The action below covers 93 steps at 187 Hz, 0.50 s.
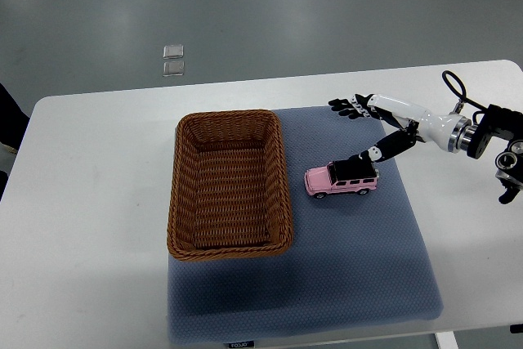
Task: Place pink car in brown basket
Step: 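Lower the right hand over the pink car and close fingers around it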
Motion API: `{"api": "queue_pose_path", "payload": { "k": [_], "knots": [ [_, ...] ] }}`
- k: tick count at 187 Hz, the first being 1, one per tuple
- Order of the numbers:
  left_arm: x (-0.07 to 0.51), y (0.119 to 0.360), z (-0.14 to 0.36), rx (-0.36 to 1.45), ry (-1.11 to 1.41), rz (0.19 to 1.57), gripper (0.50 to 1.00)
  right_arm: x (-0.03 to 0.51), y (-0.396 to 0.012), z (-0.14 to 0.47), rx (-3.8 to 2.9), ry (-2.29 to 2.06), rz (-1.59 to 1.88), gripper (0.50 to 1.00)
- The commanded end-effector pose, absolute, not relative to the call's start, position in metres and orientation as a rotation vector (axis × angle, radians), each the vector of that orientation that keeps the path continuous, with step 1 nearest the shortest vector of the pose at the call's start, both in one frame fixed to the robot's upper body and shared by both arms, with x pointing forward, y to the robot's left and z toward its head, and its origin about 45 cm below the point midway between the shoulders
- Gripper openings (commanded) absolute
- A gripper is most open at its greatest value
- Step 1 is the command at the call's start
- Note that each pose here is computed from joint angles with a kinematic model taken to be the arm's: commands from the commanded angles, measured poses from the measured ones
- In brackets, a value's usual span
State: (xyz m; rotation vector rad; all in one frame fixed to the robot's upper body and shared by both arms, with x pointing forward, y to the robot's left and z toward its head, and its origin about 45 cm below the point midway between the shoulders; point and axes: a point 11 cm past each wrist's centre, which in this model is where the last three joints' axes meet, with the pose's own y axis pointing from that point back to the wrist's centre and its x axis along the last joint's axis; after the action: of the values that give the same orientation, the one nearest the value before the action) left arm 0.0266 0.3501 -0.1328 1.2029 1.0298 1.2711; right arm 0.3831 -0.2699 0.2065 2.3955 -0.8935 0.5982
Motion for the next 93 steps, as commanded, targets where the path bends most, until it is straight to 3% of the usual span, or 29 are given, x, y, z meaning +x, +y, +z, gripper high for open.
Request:
{"api": "queue_pose_path", "payload": {
  "k": [1, 93],
  "knots": [
    [0.026, 0.351, -0.133, 1.205, 1.031, 1.272, 1.0, 0.38, -0.265, 0.199, 2.334, -0.801, 0.692, 0.913],
    [0.026, 0.348, -0.133, 1.201, 1.032, 1.264, 1.0, 0.372, -0.269, 0.177, 2.21, -0.65, 0.773, 0.913]
  ]
}}
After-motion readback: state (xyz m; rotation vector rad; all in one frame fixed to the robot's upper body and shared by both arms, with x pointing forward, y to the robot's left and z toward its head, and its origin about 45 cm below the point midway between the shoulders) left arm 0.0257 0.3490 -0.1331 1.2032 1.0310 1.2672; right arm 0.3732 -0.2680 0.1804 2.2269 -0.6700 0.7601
